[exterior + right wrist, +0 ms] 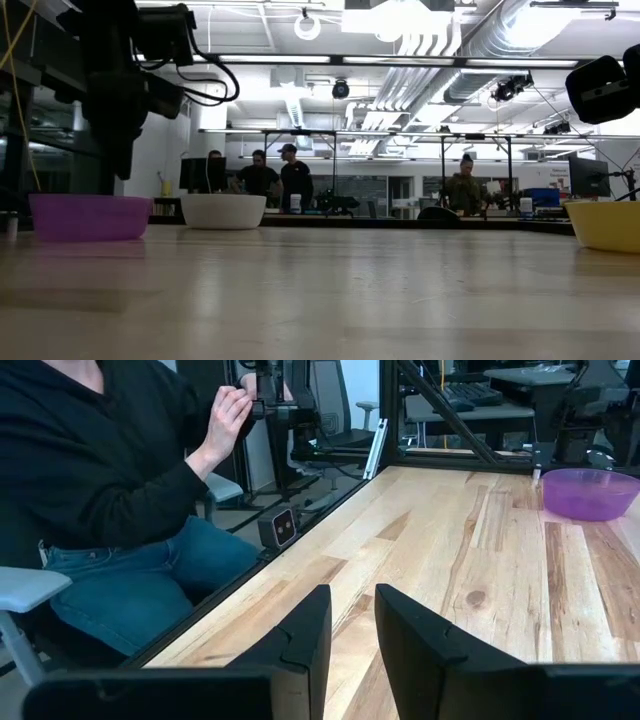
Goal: Nest bowls inside each other
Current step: Stack the violet bowl on top of the blue bowl
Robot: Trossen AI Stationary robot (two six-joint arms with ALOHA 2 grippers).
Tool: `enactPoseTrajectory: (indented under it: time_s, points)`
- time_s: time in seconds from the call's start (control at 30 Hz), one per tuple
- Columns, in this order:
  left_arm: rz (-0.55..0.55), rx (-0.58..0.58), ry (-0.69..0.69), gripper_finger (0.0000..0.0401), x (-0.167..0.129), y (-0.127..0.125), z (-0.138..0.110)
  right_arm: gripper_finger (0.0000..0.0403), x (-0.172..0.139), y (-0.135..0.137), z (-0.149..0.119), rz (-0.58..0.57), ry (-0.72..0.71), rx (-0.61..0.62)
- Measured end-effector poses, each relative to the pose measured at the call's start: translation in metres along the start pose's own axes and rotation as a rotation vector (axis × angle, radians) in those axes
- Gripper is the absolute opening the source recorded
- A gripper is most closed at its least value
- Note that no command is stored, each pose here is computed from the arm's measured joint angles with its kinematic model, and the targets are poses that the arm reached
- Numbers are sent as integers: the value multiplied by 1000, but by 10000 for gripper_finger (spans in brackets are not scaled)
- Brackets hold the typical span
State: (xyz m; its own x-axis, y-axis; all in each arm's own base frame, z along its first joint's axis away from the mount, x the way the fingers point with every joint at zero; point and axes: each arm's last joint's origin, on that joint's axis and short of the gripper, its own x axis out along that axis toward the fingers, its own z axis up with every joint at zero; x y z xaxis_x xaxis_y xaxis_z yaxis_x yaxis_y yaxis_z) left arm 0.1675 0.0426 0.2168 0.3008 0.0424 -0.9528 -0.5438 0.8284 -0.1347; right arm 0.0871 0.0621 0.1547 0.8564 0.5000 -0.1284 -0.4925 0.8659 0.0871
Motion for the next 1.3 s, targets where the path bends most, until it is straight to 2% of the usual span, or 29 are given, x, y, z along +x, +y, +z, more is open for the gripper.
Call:
enactPoseTrajectory:
  time_s: [0.5, 0.73, 0.83, 1.07, 1.3]
  points:
    - [7, 132, 22, 75, 0, 1, -2, 75, 0, 0, 0, 0, 0, 0]
    - [7, 145, 22, 75, 0, 1, -2, 75, 0, 0, 0, 0, 0, 0]
    - [7, 146, 25, 91, 0, 1, -2, 75, 0, 0, 0, 0, 0, 0]
    - [7, 145, 24, 155, 1, 1, -2, 75, 0, 0, 0, 0, 0, 0]
    - [58, 128, 46, 168, 7, 1, 1, 75, 0, 0, 0, 0, 0, 0]
